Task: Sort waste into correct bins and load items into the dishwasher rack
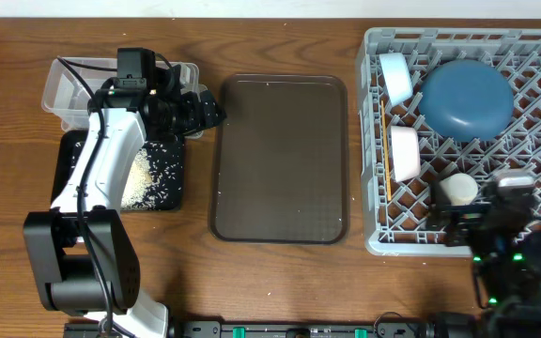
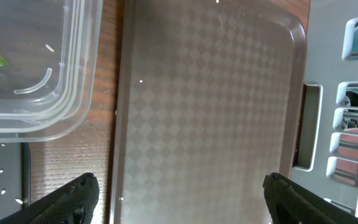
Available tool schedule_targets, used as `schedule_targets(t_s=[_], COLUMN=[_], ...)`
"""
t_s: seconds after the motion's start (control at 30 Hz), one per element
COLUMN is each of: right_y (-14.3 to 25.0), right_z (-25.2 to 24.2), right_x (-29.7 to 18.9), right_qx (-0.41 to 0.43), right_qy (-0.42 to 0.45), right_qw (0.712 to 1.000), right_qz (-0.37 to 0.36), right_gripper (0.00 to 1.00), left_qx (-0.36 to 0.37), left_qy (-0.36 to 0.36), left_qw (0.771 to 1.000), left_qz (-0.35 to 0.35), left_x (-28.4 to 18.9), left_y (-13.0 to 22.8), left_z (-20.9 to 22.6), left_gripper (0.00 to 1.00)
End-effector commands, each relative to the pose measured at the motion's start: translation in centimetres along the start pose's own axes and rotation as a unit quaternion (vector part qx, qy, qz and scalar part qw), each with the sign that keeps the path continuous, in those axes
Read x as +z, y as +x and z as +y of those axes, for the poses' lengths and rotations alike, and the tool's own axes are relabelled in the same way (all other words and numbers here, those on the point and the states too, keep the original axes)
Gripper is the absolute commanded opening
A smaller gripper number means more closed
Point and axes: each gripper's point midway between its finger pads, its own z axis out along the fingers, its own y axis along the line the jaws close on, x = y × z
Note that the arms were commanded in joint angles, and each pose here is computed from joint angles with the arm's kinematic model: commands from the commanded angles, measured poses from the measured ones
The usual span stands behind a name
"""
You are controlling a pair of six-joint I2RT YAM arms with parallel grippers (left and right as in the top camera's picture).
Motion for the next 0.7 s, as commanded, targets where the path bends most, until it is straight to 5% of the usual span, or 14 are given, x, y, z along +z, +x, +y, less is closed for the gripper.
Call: schedule_targets(t_s=[0.0, 0.67], right_y=[2.8, 8.6], right_z=[1.5, 2.5], right_x=[1.0, 3.3], right_qx=[-0.011, -0.034], right_qy=[-0.049, -0.082], right_qw=[0.999, 0.988], right_qz=[-0.015, -0.128], right_gripper=[0.99, 0.99], left_qx=[0.008, 0.008], left_qy=[-0.001, -0.001], left_qw=[1.000, 1.000], left_qz=[-0.006, -0.007], left_x=[-0.5, -0.5], left_y=[-0.1, -0.1], left_z=[-0.3, -0.3], left_gripper=[0.87, 0.88])
